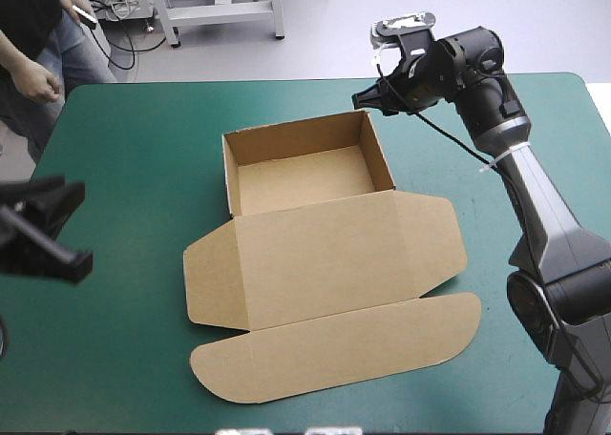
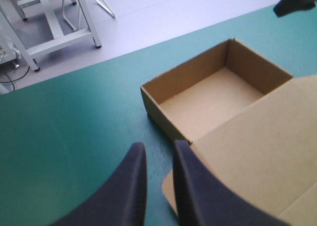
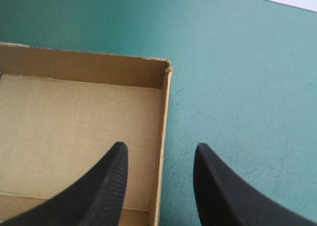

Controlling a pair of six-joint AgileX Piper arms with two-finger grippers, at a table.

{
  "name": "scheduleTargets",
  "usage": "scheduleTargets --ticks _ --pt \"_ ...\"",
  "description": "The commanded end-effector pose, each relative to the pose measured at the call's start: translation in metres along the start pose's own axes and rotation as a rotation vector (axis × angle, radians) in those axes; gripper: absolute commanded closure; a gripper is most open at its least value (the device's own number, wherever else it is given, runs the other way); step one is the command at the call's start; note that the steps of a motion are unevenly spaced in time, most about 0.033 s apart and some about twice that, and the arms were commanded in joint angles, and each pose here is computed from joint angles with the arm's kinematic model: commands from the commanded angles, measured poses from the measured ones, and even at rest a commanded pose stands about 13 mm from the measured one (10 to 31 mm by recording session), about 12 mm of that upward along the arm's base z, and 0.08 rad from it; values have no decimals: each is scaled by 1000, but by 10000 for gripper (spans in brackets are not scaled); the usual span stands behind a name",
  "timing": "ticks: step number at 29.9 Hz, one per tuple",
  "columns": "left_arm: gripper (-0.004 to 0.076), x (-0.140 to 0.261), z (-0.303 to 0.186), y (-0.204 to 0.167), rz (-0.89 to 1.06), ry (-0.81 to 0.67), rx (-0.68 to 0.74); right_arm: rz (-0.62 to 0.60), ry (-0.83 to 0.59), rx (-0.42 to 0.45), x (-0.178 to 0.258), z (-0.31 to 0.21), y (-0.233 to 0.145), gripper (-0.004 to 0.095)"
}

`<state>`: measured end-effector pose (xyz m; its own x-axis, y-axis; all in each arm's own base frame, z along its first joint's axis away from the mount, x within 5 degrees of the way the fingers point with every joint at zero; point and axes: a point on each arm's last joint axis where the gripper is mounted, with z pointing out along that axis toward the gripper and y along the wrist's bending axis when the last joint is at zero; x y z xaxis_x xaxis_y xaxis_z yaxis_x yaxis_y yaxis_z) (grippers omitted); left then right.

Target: Fold the box

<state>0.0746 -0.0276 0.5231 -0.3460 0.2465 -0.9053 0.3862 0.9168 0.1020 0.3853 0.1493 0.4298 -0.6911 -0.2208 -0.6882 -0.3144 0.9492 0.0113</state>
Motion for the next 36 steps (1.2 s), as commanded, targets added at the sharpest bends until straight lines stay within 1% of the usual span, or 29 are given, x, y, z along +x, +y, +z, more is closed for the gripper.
scheduleTargets --ticks 1,2,5,9,11,17,22,23,25,26,27,29,32,34,35,36 --pt "696 45 -14 -3 16 -43 -40 -10 -76 14 -3 -21 -2 505" --pt "734 63 -17 -5 19 -69 -49 -12 -56 19 0 -16 -3 506" --pt "731 114 -24 -12 -23 -138 -57 -21 -11 37 7 -1 -4 506" --pt "731 171 -19 -18 -101 -148 -56 -23 39 37 11 25 -3 506" --pt "731 190 -16 -21 -132 -143 -53 -21 66 32 13 38 -2 506" --pt "731 223 -3 -26 -140 -118 -34 -9 178 -22 27 92 4 506" --pt "731 242 7 -28 -134 -103 -40 -2 249 -25 39 125 5 513" --pt "731 244 9 -28 -134 -90 -39 2 252 -25 40 127 5 527" --pt "731 247 14 -29 -138 -78 -30 2 259 -24 42 131 5 615" --pt "731 248 14 -29 -138 -73 -30 -2 260 -17 42 132 5 674" --pt "731 248 14 -29 -138 -73 -30 -14 261 0 42 132 3 787" --pt "731 248 14 -29 -138 -73 -30 -53 262 65 41 131 -4 928" --pt "731 248 14 -29 -138 -69 -29 -81 246 161 37 125 -24 930" --pt "731 248 14 -29 -131 -67 -30 -61 235 233 34 117 -52 930" --pt "731 248 14 -29 -131 -67 -30 -46 231 252 34 112 -66 930" --pt "731 248 14 -29 -131 -65 -29 -9 225 284 34 105 -90 930"
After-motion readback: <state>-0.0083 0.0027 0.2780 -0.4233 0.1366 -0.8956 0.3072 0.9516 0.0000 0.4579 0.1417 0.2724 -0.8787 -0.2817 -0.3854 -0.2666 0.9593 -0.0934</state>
